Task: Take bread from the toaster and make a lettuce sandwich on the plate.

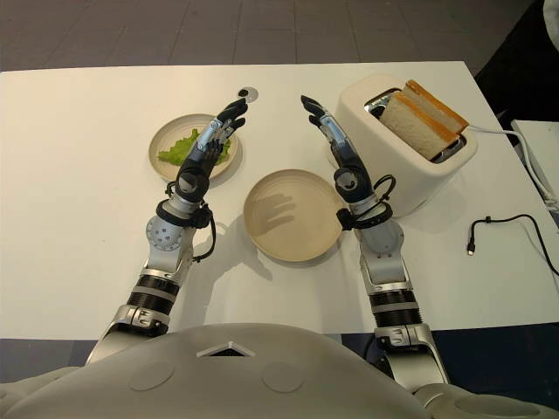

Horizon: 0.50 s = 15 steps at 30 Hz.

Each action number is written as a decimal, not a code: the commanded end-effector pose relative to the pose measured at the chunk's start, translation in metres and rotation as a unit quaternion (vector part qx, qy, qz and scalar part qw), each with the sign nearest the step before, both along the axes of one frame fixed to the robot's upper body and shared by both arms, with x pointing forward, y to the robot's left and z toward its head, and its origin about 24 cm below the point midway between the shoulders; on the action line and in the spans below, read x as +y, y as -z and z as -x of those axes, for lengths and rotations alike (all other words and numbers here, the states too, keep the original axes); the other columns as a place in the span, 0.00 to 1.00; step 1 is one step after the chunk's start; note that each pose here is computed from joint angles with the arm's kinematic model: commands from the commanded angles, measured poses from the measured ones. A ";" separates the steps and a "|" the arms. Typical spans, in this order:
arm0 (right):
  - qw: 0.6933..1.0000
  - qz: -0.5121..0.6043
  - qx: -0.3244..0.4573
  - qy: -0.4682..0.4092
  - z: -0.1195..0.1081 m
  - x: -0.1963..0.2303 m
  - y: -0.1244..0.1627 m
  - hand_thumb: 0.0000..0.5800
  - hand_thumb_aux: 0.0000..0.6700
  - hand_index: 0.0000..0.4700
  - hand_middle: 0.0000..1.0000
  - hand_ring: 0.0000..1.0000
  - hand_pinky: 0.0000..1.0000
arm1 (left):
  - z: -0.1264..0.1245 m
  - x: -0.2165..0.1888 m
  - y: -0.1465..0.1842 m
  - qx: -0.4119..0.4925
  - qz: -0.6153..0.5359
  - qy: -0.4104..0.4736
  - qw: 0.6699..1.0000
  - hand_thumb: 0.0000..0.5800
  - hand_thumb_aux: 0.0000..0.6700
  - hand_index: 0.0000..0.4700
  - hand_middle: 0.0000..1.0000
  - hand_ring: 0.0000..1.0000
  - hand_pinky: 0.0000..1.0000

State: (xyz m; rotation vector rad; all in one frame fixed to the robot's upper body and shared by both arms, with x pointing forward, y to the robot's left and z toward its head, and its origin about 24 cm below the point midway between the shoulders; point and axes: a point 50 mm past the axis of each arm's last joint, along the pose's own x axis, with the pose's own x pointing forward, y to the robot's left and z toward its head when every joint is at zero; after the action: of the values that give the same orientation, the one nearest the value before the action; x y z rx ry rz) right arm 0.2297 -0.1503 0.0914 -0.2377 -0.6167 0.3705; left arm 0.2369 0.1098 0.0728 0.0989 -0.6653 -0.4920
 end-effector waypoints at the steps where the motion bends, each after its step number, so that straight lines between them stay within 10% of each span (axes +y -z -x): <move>1: 1.000 0.003 -0.012 0.006 -0.002 -0.001 -0.005 0.00 0.00 0.00 0.00 0.00 0.00 | 0.001 0.001 0.001 -0.003 -0.015 -0.004 1.000 0.00 0.00 0.00 0.00 0.00 0.00; 15: 1.000 0.012 -0.024 0.015 -0.001 -0.004 -0.009 0.00 0.00 0.00 0.00 0.00 0.00 | 0.000 0.001 -0.001 -0.009 -0.016 -0.006 1.000 0.00 0.00 0.00 0.00 0.00 0.00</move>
State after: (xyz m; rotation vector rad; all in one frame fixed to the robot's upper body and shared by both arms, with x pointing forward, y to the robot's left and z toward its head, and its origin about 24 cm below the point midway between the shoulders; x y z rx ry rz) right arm 0.2300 -0.1539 0.0970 -0.2615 -0.6404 0.3443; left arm 0.2366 0.1107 0.0733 0.1194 -0.6725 -0.4785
